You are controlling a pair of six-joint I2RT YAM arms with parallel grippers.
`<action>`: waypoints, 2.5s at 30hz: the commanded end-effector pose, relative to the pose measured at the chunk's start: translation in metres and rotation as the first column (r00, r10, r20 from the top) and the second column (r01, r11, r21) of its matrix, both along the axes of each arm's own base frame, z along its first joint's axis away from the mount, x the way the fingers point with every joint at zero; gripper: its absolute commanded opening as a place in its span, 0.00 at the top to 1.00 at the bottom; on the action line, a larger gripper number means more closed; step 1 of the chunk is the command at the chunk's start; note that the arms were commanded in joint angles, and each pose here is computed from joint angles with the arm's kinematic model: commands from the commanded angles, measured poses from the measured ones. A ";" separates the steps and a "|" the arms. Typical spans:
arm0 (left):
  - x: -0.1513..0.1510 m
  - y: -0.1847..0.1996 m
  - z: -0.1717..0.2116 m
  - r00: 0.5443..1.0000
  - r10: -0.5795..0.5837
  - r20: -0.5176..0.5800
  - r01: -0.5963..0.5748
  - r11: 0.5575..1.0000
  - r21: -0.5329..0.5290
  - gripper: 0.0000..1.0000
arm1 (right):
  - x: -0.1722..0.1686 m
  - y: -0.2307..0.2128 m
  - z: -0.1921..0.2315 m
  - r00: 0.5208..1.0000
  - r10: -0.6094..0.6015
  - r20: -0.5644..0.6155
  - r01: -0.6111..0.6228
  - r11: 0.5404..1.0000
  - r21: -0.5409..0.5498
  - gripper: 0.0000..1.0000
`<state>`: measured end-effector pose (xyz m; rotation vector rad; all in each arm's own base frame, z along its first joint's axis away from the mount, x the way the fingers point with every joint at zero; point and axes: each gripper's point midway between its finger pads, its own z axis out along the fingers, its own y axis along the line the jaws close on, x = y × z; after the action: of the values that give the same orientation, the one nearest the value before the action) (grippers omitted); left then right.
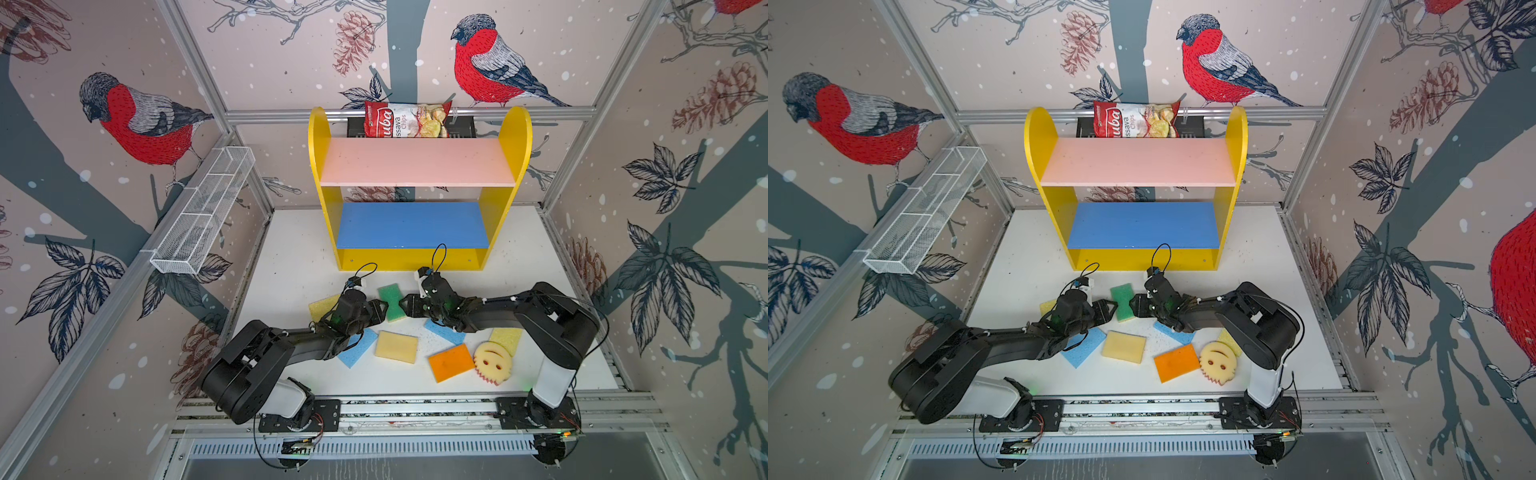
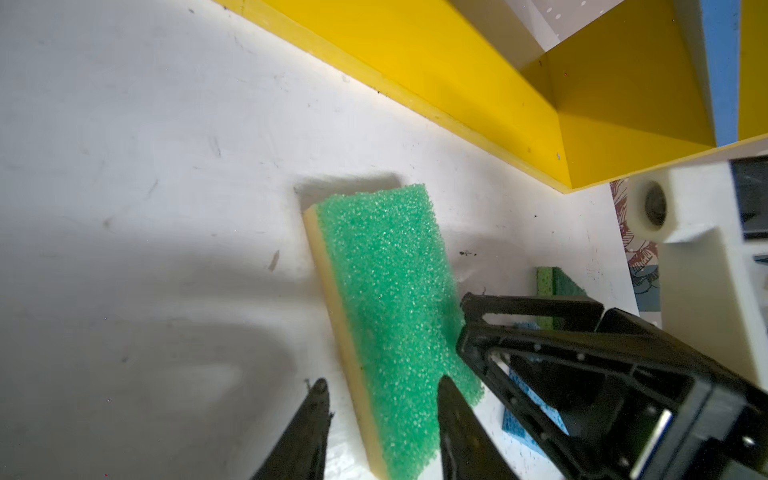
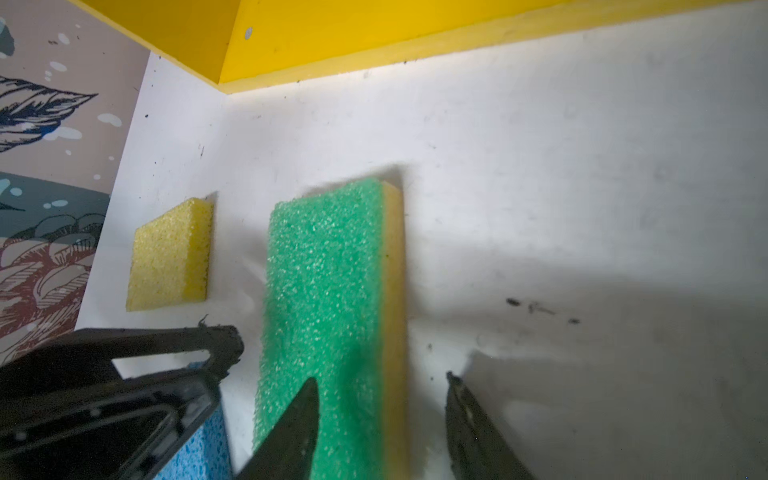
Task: Place and organize the cleaning sponges onto the shelf
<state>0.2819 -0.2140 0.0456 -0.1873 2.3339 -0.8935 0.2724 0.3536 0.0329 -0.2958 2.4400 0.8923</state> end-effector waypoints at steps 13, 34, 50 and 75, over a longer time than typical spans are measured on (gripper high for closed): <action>0.005 -0.021 0.009 0.999 -0.052 0.007 0.052 0.995 -0.090 0.60 | 0.000 0.015 0.009 1.000 0.024 0.020 -0.025 0.999 0.041 1.00; -0.009 0.086 0.072 0.918 0.344 0.198 -0.358 0.933 0.039 0.46 | 0.057 0.048 0.054 0.970 -0.172 0.173 0.141 0.974 0.176 1.00; -0.051 0.157 0.085 0.784 0.536 0.314 -0.548 0.834 -0.055 0.41 | 0.091 0.095 0.041 0.924 -0.217 0.315 0.194 0.976 0.104 1.00; -0.033 0.120 0.063 0.864 0.422 0.274 -0.435 0.900 -0.018 0.39 | 0.114 0.087 0.051 0.893 -0.262 0.366 0.261 0.964 0.054 0.46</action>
<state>0.2453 -0.0902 0.0974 -0.5186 1.9876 -0.5587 0.3861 0.4411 0.0621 -0.1324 2.1107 0.6145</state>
